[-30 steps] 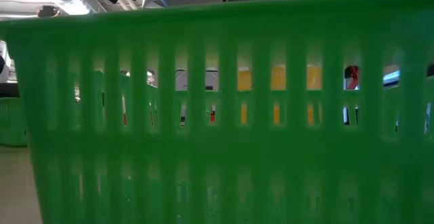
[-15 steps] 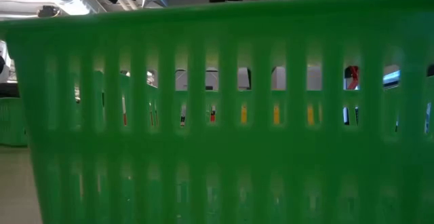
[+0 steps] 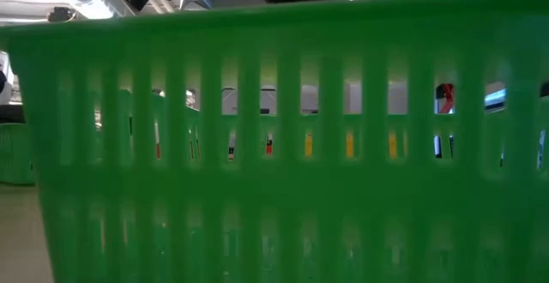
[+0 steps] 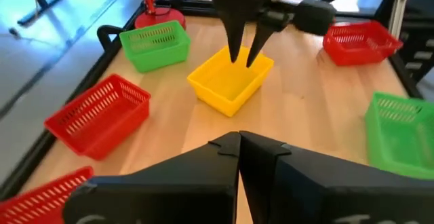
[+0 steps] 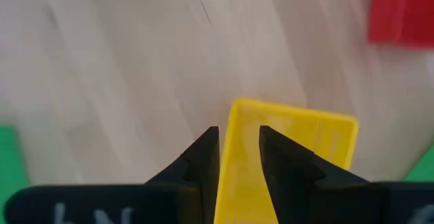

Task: Stack baskets by color
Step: Stack the yellow bin on the yellow bin

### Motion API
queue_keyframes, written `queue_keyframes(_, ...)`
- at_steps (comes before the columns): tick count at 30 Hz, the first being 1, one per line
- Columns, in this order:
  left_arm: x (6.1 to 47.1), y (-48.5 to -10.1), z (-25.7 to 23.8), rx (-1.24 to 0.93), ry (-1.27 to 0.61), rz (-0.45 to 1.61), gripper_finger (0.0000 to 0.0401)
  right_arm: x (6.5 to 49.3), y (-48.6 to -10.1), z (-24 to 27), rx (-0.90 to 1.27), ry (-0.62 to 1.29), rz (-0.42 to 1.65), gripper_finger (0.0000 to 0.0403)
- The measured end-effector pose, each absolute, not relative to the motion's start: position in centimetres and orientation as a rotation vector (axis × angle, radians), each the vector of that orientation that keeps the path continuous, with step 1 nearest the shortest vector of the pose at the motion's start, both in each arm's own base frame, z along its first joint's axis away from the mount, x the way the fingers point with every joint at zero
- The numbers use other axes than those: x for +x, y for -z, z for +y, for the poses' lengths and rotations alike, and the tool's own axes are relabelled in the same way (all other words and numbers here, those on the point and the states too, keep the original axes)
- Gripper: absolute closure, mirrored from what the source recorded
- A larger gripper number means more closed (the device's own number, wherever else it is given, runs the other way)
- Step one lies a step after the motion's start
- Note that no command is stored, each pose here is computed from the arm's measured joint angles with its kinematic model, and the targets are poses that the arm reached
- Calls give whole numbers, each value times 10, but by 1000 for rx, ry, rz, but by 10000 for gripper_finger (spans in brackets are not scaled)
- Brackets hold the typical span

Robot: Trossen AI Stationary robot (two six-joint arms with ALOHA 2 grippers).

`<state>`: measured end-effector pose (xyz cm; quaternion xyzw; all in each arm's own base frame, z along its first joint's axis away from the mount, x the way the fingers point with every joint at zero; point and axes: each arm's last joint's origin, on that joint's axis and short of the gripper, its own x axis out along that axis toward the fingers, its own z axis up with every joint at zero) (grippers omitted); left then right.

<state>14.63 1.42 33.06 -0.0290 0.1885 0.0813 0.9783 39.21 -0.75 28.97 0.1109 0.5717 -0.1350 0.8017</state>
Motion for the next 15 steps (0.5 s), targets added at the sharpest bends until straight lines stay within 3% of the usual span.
queue_keyframes(10,146,-330,13,-113,-124,381,401,372,-360,-4,221,228,998,298)
queue_keyframes(15,142,-322,13,-164,-154,475,401,351,-402,12,177,152,862,298)
